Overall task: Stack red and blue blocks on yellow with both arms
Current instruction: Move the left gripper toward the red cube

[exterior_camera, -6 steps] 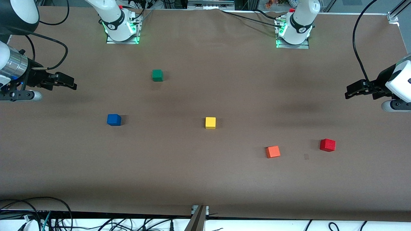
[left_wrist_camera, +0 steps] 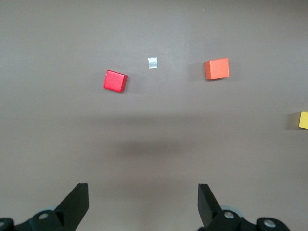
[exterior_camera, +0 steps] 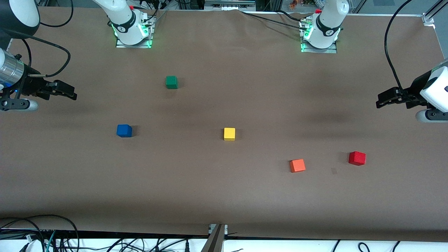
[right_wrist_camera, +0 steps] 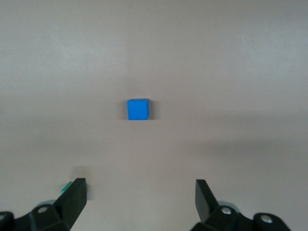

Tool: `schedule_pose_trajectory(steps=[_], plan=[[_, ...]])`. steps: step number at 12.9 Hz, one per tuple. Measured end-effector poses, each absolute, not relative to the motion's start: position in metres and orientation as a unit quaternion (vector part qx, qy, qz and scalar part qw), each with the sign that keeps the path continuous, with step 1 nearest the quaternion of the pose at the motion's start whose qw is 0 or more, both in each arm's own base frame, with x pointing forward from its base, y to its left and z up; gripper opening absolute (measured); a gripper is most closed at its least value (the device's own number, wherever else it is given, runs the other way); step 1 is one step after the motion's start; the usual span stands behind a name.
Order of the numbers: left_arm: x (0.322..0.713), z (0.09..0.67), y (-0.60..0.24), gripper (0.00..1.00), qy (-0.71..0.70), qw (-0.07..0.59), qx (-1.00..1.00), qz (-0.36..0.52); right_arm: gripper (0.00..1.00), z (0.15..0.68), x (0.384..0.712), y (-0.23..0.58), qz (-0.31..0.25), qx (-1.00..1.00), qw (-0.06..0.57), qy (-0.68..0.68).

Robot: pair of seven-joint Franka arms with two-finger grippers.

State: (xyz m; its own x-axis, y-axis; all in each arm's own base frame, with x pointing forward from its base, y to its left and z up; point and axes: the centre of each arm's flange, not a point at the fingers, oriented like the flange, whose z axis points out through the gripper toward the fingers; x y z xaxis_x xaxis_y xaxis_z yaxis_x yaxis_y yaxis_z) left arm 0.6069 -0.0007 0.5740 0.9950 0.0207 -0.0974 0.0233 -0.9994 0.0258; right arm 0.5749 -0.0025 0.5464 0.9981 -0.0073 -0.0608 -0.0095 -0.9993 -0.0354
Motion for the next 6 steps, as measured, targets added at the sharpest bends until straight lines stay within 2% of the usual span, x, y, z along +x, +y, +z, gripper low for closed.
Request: schedule_pose_trajectory(steps=[3, 6], plan=[[0.622, 0.53, 0.004, 1.0, 0.015, 0.013, 0.996, -0.084, 1.0, 0.548, 0.575, -0.002, 0.028, -0.999, 0.017, 0.004], [0.653, 0.45, 0.027, 1.0, 0.032, 0.01, 0.994, -0.107, 1.0, 0.549, 0.575, -0.002, 0.028, -0.999, 0.017, 0.004]])
